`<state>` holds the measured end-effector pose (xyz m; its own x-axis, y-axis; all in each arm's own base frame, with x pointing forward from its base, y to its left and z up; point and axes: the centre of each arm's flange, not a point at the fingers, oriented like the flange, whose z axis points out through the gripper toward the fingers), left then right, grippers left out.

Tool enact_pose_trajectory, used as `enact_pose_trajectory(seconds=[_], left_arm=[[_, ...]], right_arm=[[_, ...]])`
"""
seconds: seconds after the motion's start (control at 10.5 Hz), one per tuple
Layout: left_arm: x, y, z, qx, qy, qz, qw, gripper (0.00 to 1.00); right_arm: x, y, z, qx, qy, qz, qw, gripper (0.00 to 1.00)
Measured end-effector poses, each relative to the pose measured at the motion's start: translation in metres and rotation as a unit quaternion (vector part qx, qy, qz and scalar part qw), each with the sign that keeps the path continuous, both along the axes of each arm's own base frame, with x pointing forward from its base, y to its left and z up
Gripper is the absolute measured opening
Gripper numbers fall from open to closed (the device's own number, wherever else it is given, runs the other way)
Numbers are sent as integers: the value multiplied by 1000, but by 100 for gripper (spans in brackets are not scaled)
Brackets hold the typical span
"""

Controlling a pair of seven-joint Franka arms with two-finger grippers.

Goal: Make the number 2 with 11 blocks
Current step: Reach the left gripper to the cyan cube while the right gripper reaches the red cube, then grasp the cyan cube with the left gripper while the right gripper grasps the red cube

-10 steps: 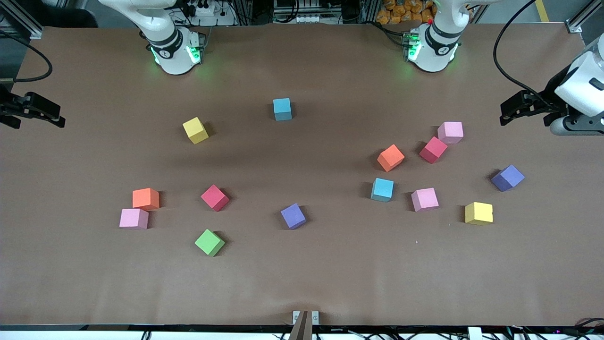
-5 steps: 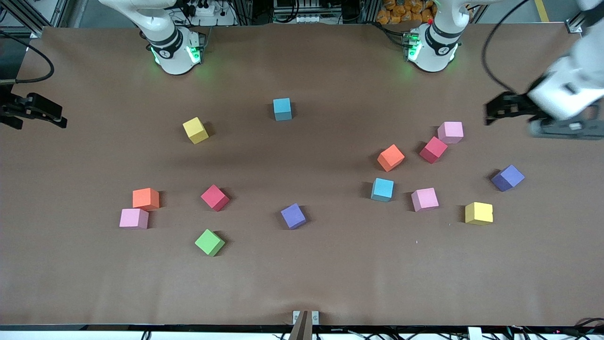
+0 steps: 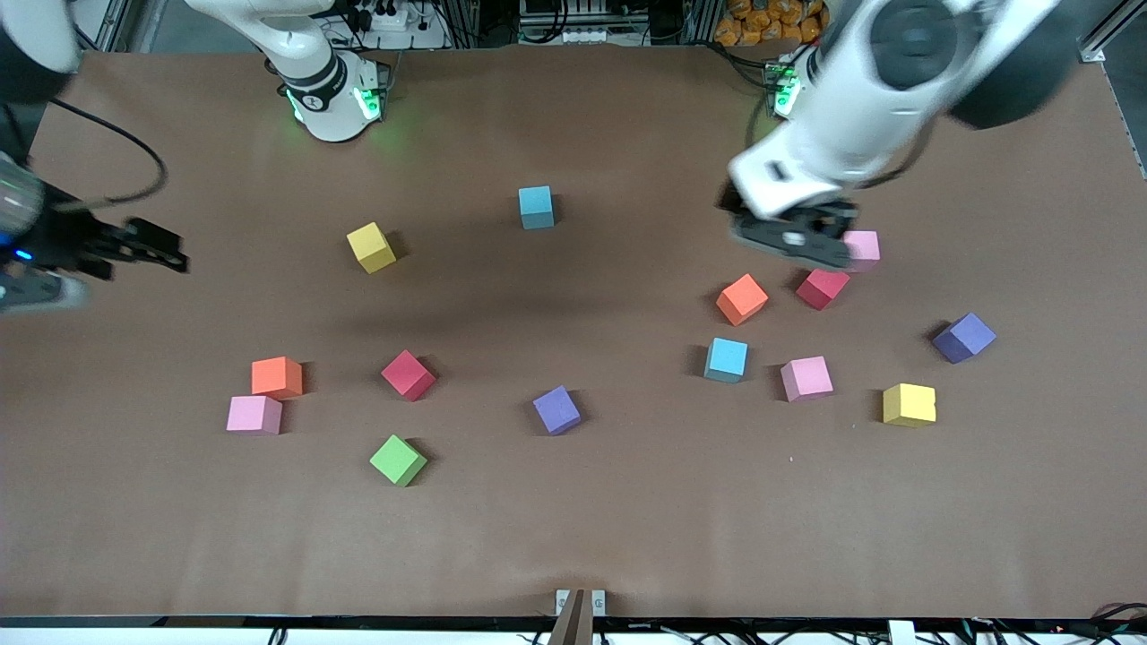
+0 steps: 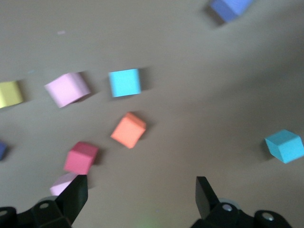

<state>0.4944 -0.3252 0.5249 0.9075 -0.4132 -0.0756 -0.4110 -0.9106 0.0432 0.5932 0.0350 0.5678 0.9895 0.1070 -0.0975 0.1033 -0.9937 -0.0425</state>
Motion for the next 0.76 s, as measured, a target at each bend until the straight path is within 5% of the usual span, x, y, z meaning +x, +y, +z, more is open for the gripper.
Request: enact_pose_trajectory(seconds=[0.48, 0.76], left_arm=[[-137, -148, -102, -42, 1, -195, 980, 100], [-187, -200, -164, -28, -14, -302, 953, 100]], right_arm=[[27, 61, -91, 19, 29, 27, 999, 100], [30, 90, -145, 31, 11, 36, 999, 100]])
